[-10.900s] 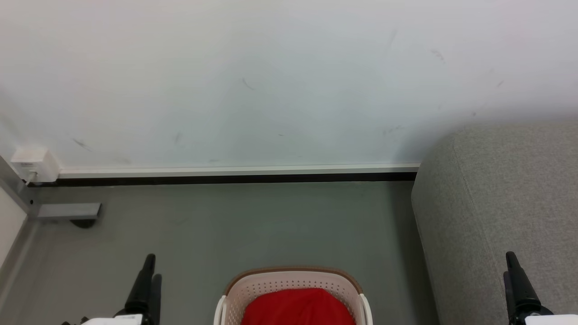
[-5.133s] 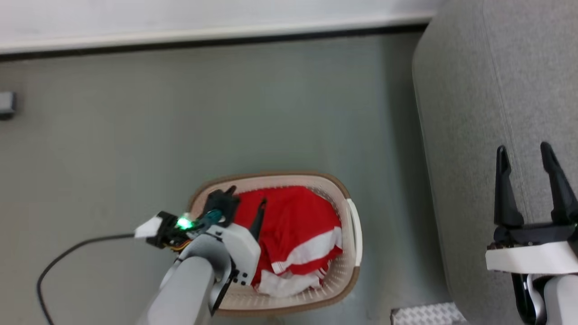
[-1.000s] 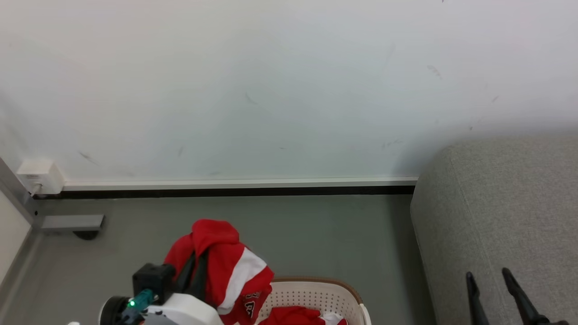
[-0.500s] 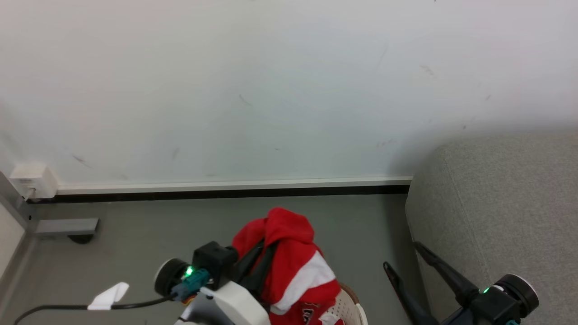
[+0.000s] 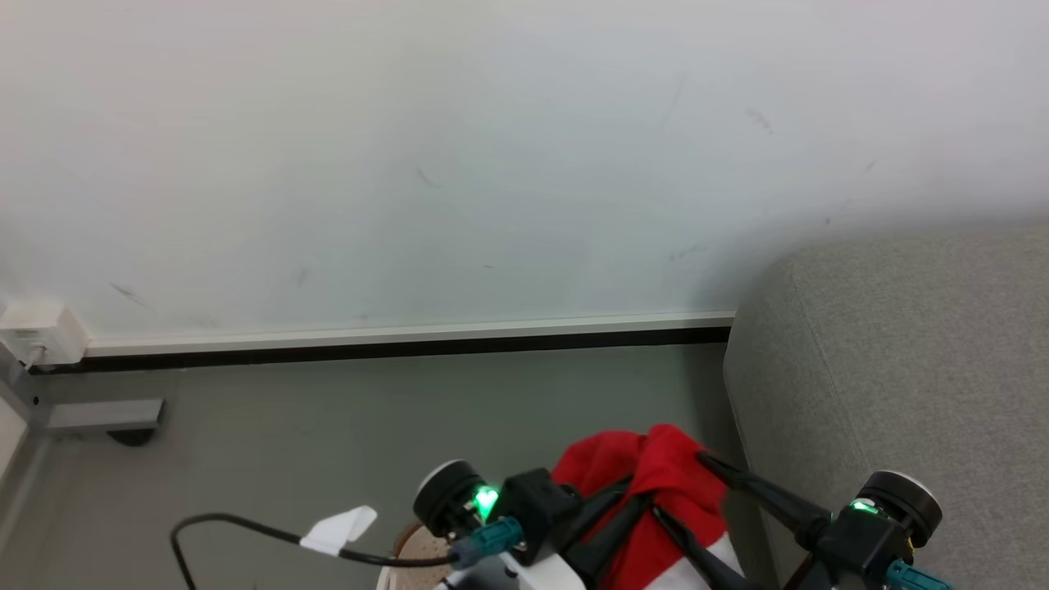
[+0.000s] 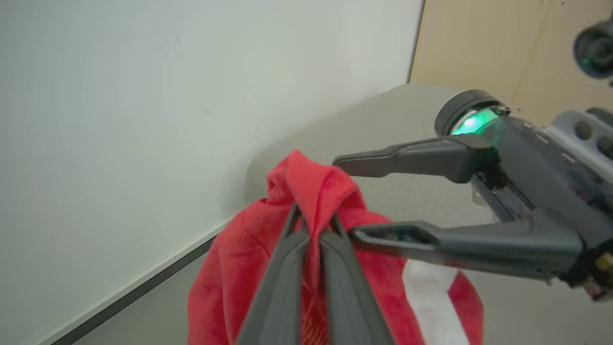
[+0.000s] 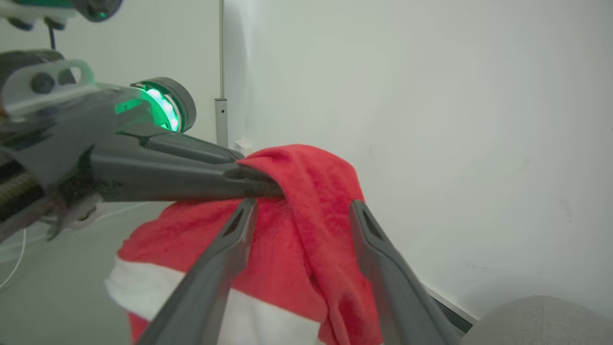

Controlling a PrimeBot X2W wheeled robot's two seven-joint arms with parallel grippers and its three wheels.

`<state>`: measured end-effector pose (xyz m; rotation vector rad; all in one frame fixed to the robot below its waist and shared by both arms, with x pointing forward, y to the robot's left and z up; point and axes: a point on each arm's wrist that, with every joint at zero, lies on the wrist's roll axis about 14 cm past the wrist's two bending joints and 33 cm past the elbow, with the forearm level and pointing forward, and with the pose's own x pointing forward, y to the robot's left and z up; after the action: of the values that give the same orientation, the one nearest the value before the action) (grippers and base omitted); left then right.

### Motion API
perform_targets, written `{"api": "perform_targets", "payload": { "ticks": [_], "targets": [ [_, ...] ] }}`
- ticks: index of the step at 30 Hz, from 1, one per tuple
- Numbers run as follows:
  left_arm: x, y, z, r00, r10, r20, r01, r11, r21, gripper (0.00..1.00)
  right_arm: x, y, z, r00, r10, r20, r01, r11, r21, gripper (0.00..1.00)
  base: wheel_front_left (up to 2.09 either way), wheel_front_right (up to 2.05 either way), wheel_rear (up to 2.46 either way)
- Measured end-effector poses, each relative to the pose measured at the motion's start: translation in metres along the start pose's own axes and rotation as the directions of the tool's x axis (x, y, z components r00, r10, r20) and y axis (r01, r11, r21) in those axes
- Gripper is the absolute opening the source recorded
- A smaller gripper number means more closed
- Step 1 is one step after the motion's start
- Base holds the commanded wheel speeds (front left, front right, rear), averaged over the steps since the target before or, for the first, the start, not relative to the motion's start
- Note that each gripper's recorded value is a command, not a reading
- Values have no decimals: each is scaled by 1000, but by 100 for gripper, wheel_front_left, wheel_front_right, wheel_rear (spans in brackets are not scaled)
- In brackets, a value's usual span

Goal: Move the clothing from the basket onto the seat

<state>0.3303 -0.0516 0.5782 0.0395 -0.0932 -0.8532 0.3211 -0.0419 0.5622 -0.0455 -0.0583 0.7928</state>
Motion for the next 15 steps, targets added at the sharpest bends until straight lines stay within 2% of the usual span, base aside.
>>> {"api": "perform_targets", "payload": {
  "ticks": [6,12,13,14,15],
  "targets": [
    [5,-25,12,996,-78,33,79,997,-25,0,-4,-1,-7,999,7,-34,-7,1000,-7,100,0,0,0],
    [3,-36,16,992,-122,35,123,991,-47,0,-7,3,-16,996,21,-81,-20,1000,6,100,0,0,0],
    [3,-37,16,992,-124,34,126,991,-49,0,-7,4,-17,996,22,-85,-22,1000,7,64,0,0,0],
    [3,-37,16,992,-125,34,127,991,-49,0,-8,4,-17,996,23,-85,-23,1000,10,16,0,0,0],
    [3,-37,17,991,-127,36,129,990,-49,0,-8,5,-18,996,25,-91,-23,1000,14,0,0,0,0]
  ]
}}
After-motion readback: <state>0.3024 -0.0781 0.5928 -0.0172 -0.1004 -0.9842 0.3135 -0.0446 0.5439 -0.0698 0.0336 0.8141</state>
